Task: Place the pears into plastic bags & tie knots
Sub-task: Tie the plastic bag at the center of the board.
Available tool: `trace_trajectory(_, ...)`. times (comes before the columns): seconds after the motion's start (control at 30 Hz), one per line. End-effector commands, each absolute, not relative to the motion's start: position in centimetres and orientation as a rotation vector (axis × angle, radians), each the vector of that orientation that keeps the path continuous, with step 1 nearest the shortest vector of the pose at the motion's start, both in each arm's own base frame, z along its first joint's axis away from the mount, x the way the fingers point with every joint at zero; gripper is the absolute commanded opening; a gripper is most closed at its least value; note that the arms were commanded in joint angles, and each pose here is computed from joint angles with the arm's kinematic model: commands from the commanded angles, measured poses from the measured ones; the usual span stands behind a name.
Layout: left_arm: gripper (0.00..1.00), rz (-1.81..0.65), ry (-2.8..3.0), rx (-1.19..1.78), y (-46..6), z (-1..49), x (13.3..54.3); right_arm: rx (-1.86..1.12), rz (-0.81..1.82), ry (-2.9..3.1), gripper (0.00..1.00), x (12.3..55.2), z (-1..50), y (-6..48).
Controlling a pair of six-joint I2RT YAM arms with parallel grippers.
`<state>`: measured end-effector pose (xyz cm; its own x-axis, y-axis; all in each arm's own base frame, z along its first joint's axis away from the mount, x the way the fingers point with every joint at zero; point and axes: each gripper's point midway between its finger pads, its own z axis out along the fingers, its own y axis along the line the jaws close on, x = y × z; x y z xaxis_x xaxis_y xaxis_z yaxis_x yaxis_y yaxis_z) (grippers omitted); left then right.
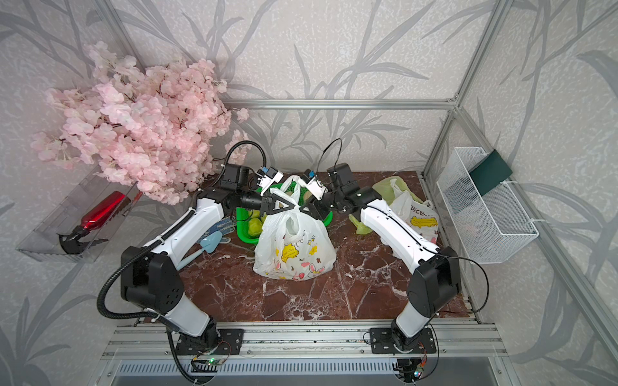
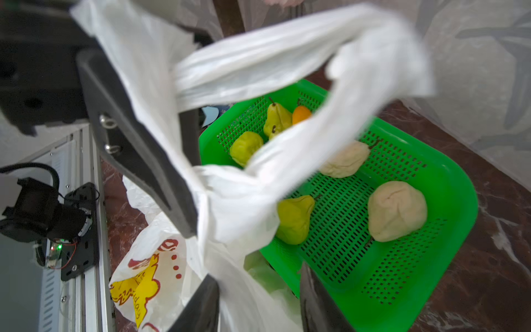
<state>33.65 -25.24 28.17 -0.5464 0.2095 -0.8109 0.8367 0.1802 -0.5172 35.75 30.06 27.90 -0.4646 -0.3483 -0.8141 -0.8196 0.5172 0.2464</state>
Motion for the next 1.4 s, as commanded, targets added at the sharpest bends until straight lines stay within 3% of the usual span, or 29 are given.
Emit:
trace_trajectory(0.0,0.0,-1.338,1.826,1.041,-24.8,28.4,32.8,-0.687,1.082,2.028,0.6,36.1,33.7,29.8)
trace_trajectory(0.2,0.0,-1.308,1.802,1.069,-25.0,28.5,32.6,-0.488,1.255,2.159,0.56,38.8,34.4,31.2)
trace_trajectory(0.57,0.0,-1.304,1.801,1.087,-25.1,28.5,32.2,-0.54,1.175,2.247,0.56,40.3,34.1,33.2)
trace_trajectory(0.73,0.0,-1.299,1.811,1.083,-25.1,28.3,32.3,-0.569,1.255,2.217,0.42,40.0,35.0,34.5)
trace_trajectory(0.87,0.0,-1.266,1.837,1.062,-24.7,28.1,32.5,-0.578,1.256,2.198,0.13,40.0,35.6,34.4)
trace_trajectory(0.97,0.02,-1.253,1.88,1.01,-24.3,27.6,33.0,-0.589,1.27,2.139,0.03,39.6,37.1,34.2)
trace_trajectory(1.1,0.19,-1.252,1.912,0.942,-24.0,27.2,33.5,-0.585,1.313,2.06,0.0,38.7,38.7,34.1)
trace_trajectory(1.17,0.21,-1.266,1.928,0.925,-23.9,27.0,33.6,-0.574,1.309,2.032,0.0,38.2,39.2,33.7)
trace_trajectory(1.37,0.03,-1.253,1.96,0.883,-23.9,26.5,34.4,-0.582,1.342,1.975,0.0,35.1,39.5,33.4)
